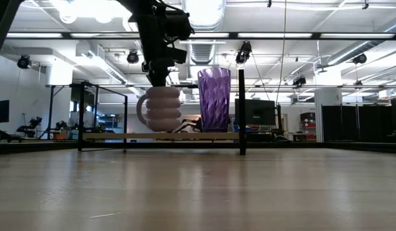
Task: Stack small to large cups/mugs on shelf
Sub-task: Put the purple cup on the shelf
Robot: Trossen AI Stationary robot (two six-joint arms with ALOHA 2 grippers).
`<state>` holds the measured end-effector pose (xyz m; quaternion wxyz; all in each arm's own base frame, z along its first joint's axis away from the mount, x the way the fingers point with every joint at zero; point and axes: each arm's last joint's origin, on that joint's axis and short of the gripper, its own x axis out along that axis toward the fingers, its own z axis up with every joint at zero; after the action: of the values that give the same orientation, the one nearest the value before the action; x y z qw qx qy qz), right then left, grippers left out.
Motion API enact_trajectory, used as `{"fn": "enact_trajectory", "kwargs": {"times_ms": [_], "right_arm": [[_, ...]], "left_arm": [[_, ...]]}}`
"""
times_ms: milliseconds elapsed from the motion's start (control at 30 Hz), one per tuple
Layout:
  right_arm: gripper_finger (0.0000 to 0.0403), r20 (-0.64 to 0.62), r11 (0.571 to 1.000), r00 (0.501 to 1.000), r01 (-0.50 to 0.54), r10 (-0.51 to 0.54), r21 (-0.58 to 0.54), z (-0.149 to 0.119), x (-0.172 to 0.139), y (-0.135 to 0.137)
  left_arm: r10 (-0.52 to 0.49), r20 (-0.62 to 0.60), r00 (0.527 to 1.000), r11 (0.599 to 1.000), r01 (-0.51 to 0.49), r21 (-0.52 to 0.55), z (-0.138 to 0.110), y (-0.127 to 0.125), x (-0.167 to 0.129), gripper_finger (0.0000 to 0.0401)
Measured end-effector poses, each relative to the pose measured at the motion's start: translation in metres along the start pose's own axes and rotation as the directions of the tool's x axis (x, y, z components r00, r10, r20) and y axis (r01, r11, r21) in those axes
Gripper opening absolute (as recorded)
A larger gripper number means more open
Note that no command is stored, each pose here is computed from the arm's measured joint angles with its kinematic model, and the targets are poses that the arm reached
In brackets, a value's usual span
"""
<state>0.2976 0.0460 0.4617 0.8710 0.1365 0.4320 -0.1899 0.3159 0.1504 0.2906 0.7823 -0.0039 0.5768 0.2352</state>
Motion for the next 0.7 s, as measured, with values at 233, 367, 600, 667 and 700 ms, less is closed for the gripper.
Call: {"fn": "enact_trajectory", "kwargs": {"times_ms": [233,367,600,667,700], "right_arm": [[0.0054,0.0,1.0,1.0,0.0,0.0,-0.004,0.0,0.0,0.0],[0.0054,0.0,1.0,1.0,0.0,0.0,-0.006,0.0,0.0,0.0],[0.0054,-0.001,1.0,1.0,0.001,-0.001,-0.008,0.0,0.0,0.0],[0.0054,0.0,1.0,1.0,0.0,0.0,-0.008,0.0,0.0,0.0],[0.0054,0.0,1.0,1.0,0.001,-0.001,-0.008,0.0,0.0,0.0]], "left_arm": [[0.003,0.009,1.0,0.993,-0.004,0.122,0.004,0.002,0.006,0.0012],[-0.023,0.015,1.0,0.978,0.019,0.21,0.004,0.005,0.007,0.0012],[-0.046,0.044,0.998,0.965,0.033,0.261,0.006,0.012,0.009,0.0013],[-0.045,0.057,0.997,0.965,0.029,0.26,0.007,0.013,0.009,0.0013],[-0.044,0.063,0.997,0.965,0.026,0.259,0.008,0.013,0.009,0.0013]]}}
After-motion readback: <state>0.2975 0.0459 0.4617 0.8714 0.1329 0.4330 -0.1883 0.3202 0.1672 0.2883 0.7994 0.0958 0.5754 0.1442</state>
